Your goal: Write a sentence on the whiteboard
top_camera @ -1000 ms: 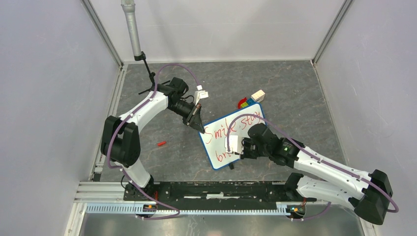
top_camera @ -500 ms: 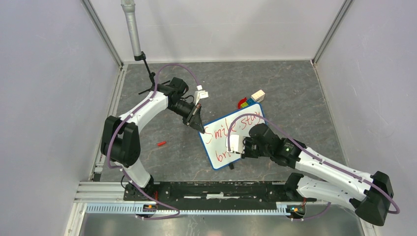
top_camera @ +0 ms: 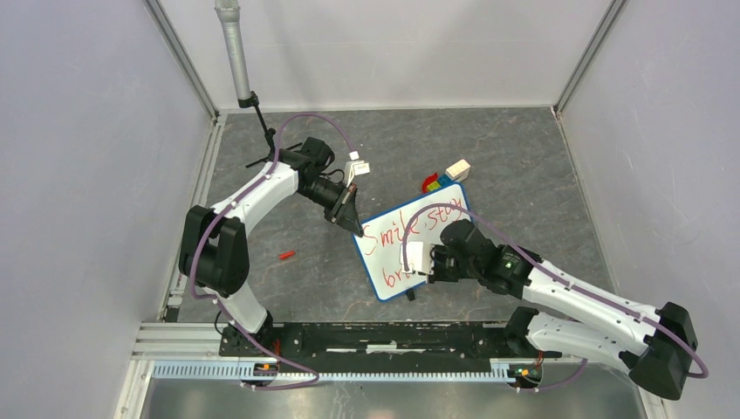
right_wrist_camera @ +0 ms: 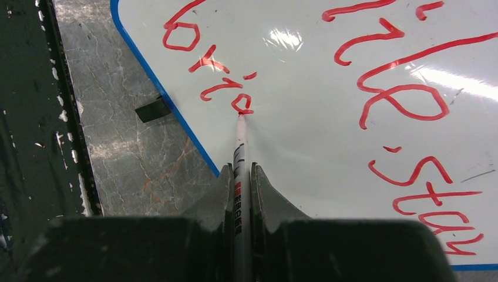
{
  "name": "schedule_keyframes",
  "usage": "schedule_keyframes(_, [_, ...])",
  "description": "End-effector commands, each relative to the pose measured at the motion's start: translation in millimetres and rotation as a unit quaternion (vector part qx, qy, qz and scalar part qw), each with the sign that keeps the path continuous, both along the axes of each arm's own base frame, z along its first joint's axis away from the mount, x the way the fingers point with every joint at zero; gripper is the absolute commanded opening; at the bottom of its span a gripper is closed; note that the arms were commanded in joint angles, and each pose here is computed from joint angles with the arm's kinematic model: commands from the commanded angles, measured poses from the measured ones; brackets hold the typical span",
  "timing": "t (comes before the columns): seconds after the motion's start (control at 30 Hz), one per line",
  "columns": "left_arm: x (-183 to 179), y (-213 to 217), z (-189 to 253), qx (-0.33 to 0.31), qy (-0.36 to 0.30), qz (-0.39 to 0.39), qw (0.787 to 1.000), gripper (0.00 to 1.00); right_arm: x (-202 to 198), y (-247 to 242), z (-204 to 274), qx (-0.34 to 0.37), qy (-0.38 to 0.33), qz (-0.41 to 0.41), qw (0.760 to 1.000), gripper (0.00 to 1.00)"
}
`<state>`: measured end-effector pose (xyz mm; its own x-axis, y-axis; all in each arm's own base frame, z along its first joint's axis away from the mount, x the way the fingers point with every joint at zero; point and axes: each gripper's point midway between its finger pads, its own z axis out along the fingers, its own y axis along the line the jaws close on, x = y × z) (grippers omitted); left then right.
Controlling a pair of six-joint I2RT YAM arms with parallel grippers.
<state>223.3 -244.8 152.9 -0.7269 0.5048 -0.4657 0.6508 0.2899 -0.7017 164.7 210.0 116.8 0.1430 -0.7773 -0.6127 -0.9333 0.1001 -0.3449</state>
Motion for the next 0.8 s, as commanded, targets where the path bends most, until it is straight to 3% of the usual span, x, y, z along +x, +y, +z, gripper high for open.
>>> schedule_keyframes(0.0, [6.5,-5.1,5.2,-0.017,-0.021,-0.009,1.000,0.02,-8.3,-6.4,-16.9,-0.029,0.016,0.019,0.999,0.00])
schedule_keyframes(0.4, [6.9,-5.1,2.9,-0.015,-0.019,-0.009,1.000,0.02,-18.4,4.6,-28.4,-0.037,0.033,0.051,0.997,0.00])
schedule_keyframes(0.77, [6.4,-5.2,4.1,-0.016,-0.019,-0.009,1.000,0.02,-7.5,23.2,30.3,0.047,-0.007,0.034,0.998,0.00])
